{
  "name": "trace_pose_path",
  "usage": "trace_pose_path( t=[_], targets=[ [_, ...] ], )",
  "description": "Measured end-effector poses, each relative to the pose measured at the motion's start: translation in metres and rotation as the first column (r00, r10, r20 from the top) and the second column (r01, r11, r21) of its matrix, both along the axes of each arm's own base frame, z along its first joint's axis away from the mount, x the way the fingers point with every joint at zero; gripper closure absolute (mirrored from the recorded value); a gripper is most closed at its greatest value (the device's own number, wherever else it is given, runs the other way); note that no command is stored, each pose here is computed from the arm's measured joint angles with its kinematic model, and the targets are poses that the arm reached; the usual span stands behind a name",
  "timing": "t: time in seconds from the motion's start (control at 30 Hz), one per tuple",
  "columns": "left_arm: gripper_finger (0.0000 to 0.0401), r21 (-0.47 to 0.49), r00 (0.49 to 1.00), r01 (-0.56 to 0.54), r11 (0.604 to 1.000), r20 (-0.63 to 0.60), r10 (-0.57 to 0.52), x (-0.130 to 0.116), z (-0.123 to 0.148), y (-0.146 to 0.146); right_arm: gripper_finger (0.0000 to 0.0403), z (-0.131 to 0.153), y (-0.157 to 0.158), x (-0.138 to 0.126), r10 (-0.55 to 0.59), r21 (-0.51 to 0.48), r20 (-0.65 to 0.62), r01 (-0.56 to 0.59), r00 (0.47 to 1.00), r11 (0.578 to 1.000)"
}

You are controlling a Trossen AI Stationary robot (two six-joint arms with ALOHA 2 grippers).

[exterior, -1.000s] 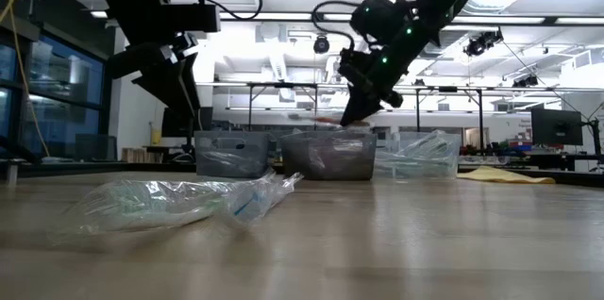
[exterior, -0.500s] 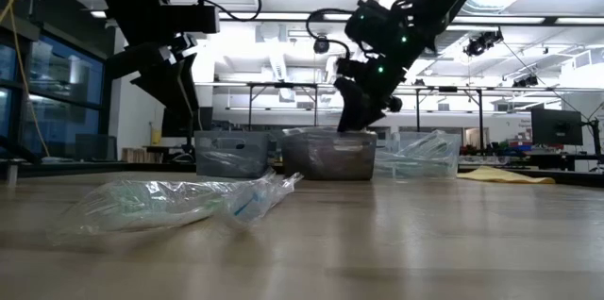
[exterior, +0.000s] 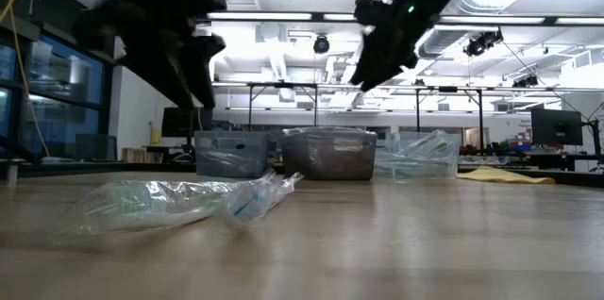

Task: Pick & Place Toothbrushes
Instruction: Put the green toothbrush into the transparent bin

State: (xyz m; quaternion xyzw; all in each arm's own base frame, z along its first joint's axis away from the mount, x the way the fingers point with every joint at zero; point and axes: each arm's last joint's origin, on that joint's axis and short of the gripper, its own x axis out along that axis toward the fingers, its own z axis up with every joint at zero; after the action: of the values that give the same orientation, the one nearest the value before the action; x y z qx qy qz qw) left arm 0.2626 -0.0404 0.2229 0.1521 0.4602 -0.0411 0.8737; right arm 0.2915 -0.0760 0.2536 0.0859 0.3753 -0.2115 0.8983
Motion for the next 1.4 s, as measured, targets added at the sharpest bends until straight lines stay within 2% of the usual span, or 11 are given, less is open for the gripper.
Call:
trace_pose_path(
  t=[0.1,0.17,0.33,0.5,0.77,0.87,1.07,1.13,1.2,1.4],
  targets=[
    [0.0215,-0.036,0.98,0.196,0.98,0.041,-0.195,0.004,0.003,-0.005,0.0133,0.004,0.026,0.0,0.064,0.022,-0.003,-0.064,0.998,0.998],
    [0.0215,-0.026,0.96,0.275,0.961,0.06,-0.273,0.007,0.002,-0.007,0.0133,0.005,0.043,0.0,0.089,0.025,-0.005,-0.089,0.996,0.996],
    [0.0215,0.031,0.921,0.383,0.923,0.058,-0.385,0.015,-0.005,-0.009,0.0133,0.004,0.088,0.0,0.123,-0.012,-0.007,-0.123,0.992,0.992],
    [0.0215,0.055,0.859,0.508,0.86,0.039,-0.51,0.022,-0.017,-0.012,0.0133,0.006,0.131,-0.006,0.117,-0.042,0.034,-0.116,0.993,0.992],
    [0.0215,0.141,0.759,0.637,0.758,0.055,-0.649,0.04,-0.042,-0.036,0.0133,0.003,0.184,-0.017,0.135,-0.031,0.108,-0.133,0.985,0.991],
    [0.0215,0.168,0.73,0.66,0.732,0.088,-0.678,0.046,-0.047,-0.047,0.0133,0.005,0.197,-0.022,0.124,-0.038,0.146,-0.12,0.982,0.992],
    [0.0215,0.201,0.664,0.721,0.663,0.07,-0.744,0.047,-0.056,-0.062,0.0133,0.007,0.211,-0.028,0.122,-0.044,0.192,-0.116,0.974,0.992],
    [0.0215,0.224,0.647,0.726,0.65,0.098,-0.756,0.053,-0.059,-0.067,0.0133,0.007,0.213,-0.029,0.117,-0.033,0.2,-0.113,0.973,0.993],
    [0.0215,0.221,0.635,0.742,0.633,0.074,-0.769,0.05,-0.063,-0.068,0.0133,0.007,0.214,-0.027,0.108,-0.02,0.219,-0.106,0.97,0.994],
    [0.0215,0.241,0.609,0.755,0.609,0.084,-0.788,0.058,-0.073,-0.07,0.0133,-0.002,0.218,-0.021,0.094,-0.01,0.209,-0.094,0.973,0.996]
  ],
)
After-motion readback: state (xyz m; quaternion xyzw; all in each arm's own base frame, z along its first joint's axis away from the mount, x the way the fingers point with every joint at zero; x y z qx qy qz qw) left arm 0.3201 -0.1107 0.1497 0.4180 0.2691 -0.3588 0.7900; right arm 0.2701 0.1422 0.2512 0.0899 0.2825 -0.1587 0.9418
